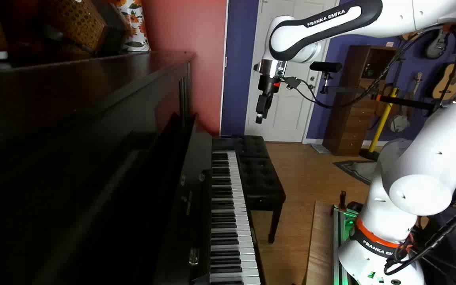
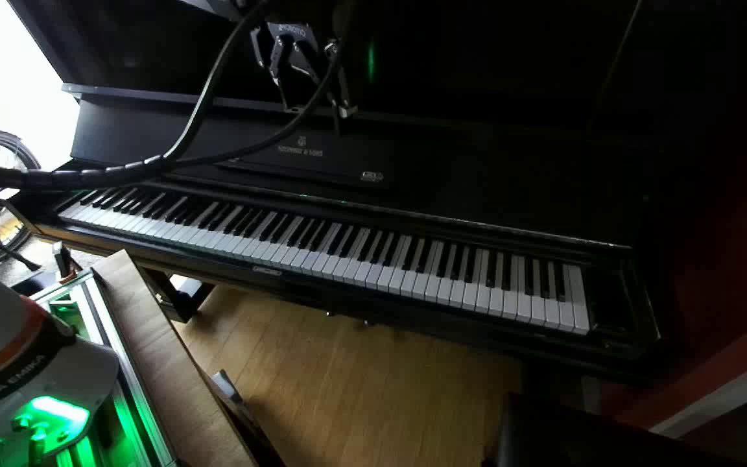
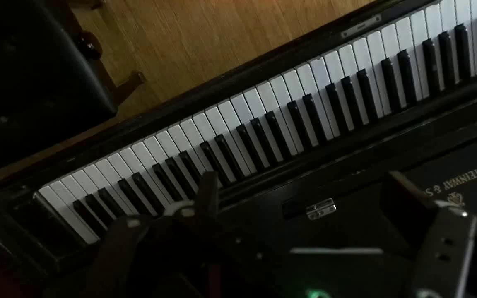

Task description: Push down on the third keyboard key from the right

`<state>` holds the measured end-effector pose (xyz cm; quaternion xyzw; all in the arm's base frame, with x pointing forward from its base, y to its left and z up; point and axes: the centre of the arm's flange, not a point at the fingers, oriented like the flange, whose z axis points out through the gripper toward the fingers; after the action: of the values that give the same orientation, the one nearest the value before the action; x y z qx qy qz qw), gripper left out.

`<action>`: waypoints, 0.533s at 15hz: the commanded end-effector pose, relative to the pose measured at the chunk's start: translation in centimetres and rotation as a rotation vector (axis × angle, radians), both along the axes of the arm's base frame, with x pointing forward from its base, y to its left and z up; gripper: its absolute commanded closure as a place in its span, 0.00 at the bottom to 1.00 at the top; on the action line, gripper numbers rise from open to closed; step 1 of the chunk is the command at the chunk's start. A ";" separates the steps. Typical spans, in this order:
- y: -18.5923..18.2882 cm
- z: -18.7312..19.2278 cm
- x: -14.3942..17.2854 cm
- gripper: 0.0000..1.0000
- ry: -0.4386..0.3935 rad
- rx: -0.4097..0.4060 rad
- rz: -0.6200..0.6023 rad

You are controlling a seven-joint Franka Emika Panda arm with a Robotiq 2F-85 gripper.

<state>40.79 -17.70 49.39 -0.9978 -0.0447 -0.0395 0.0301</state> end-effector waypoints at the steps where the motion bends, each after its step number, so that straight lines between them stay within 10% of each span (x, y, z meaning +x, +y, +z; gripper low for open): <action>1: 0.0 0.0 0.0 0.00 0.000 0.000 0.000; 8: -1.7 -0.8 0.9 0.00 0.066 -0.009 0.005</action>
<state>40.80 -17.68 49.40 -0.9978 -0.0447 -0.0396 0.0302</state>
